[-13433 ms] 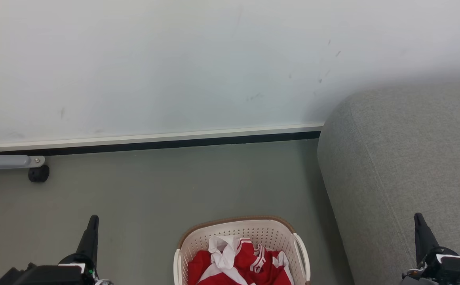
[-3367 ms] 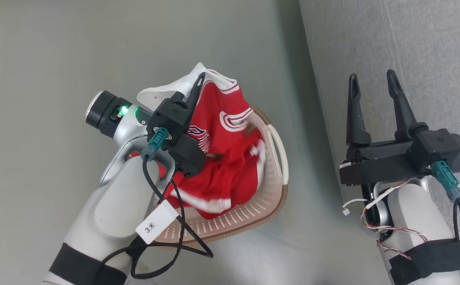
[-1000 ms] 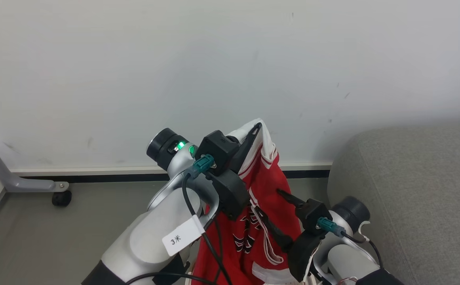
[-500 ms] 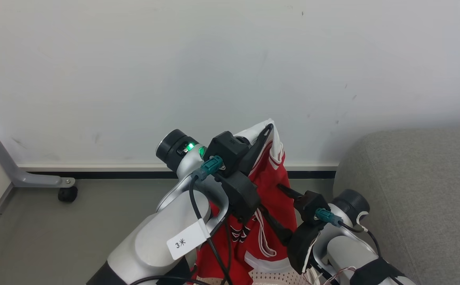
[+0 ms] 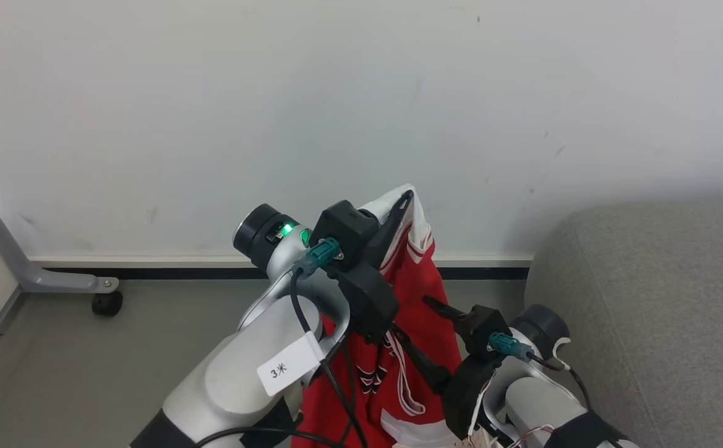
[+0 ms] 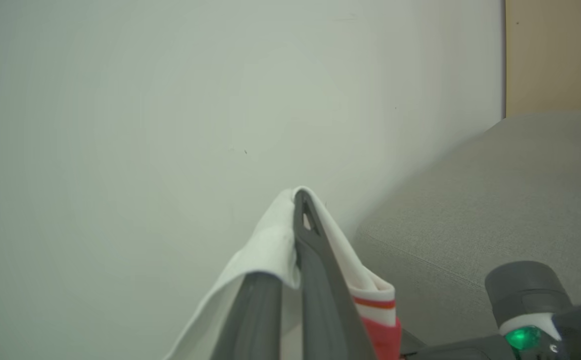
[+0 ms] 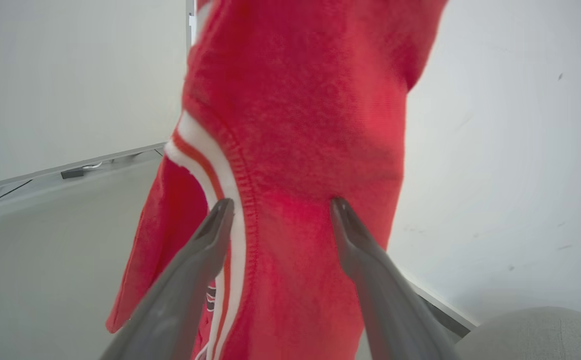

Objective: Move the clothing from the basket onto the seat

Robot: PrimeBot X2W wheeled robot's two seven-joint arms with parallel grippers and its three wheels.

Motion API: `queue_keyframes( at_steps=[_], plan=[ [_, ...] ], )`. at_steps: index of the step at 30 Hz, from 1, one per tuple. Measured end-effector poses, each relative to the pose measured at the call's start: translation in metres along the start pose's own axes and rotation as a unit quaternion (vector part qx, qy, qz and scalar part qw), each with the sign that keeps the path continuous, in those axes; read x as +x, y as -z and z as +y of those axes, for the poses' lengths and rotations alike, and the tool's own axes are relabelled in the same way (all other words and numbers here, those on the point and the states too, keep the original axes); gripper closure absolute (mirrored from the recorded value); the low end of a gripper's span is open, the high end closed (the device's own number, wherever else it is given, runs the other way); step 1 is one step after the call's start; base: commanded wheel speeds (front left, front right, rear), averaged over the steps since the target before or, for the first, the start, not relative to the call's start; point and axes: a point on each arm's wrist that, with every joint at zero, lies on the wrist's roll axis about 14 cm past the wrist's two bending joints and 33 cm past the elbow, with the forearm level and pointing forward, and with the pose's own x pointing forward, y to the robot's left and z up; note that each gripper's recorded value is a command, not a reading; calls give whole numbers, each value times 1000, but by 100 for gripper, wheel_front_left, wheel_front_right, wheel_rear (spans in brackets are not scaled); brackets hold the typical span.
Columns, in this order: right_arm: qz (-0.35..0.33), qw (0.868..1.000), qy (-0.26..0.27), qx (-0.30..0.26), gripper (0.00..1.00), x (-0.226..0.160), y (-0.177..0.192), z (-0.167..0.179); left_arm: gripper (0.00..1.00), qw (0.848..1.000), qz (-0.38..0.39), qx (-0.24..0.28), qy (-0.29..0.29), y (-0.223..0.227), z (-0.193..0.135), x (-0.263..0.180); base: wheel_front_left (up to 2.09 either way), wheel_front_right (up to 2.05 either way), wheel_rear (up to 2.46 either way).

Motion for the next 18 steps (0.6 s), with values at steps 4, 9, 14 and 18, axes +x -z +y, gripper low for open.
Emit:
queue_keyframes(
  at_steps=[4, 9, 14, 18],
  plan=[
    [0, 1000, 13, 26, 0, -6, 5, -2, 100, 1000, 5, 2, -16, 4, 11, -1, 0, 0, 0],
    [13, 996, 52, 68, 0, -22, 24, -11, 100, 999, 27, -1, -34, 22, 23, -5, 0, 0, 0],
    [24, 988, 112, 104, 0, -48, 46, -27, 100, 998, 37, -12, -39, 31, 23, -4, 0, 0, 0],
    [39, 976, 175, 123, 0, -78, 68, -50, 100, 998, 44, -17, -39, 38, 20, -3, 0, 0, 0]
  ],
)
